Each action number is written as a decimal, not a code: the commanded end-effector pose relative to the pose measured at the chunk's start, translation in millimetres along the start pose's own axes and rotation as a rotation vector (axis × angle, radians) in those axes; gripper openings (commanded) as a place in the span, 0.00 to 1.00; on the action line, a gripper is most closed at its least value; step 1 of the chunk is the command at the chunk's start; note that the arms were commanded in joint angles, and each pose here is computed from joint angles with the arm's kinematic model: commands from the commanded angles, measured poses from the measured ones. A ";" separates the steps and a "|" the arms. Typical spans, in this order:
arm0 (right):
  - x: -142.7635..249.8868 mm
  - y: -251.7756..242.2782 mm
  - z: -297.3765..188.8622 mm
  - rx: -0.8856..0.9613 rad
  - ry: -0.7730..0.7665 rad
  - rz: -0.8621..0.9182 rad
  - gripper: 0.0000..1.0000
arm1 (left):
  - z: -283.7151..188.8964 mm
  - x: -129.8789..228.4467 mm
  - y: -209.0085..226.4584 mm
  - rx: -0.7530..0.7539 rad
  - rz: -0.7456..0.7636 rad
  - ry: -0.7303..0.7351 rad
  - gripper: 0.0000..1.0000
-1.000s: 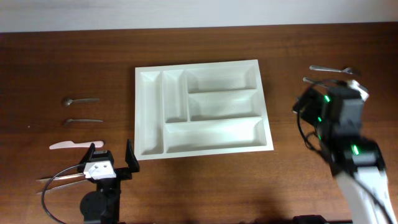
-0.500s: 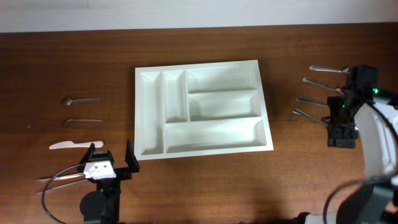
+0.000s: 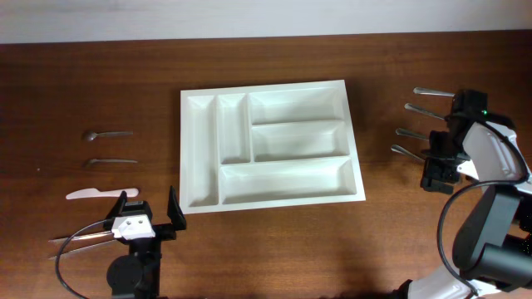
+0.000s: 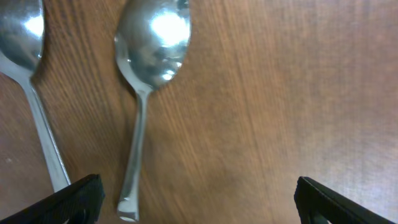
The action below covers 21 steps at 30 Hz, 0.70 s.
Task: Pack container
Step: 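Lower the right gripper and grasp the bottom silver spoon by its handle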
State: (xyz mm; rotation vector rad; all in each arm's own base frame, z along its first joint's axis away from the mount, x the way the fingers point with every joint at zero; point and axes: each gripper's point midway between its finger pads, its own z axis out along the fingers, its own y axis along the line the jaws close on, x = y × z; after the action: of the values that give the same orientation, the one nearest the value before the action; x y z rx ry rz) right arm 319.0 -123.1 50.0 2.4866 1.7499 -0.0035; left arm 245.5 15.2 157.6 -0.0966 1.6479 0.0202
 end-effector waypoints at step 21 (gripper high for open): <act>-5.8 8.5 35.2 0.040 0.066 0.109 0.97 | -0.1 1.2 -3.6 0.019 0.012 -0.001 0.99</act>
State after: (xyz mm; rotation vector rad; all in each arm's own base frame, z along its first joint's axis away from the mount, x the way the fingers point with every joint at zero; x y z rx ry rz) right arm 326.4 -131.0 17.0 2.6241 1.6673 0.0688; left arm 245.5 15.2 157.6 -0.0966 1.6479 0.0202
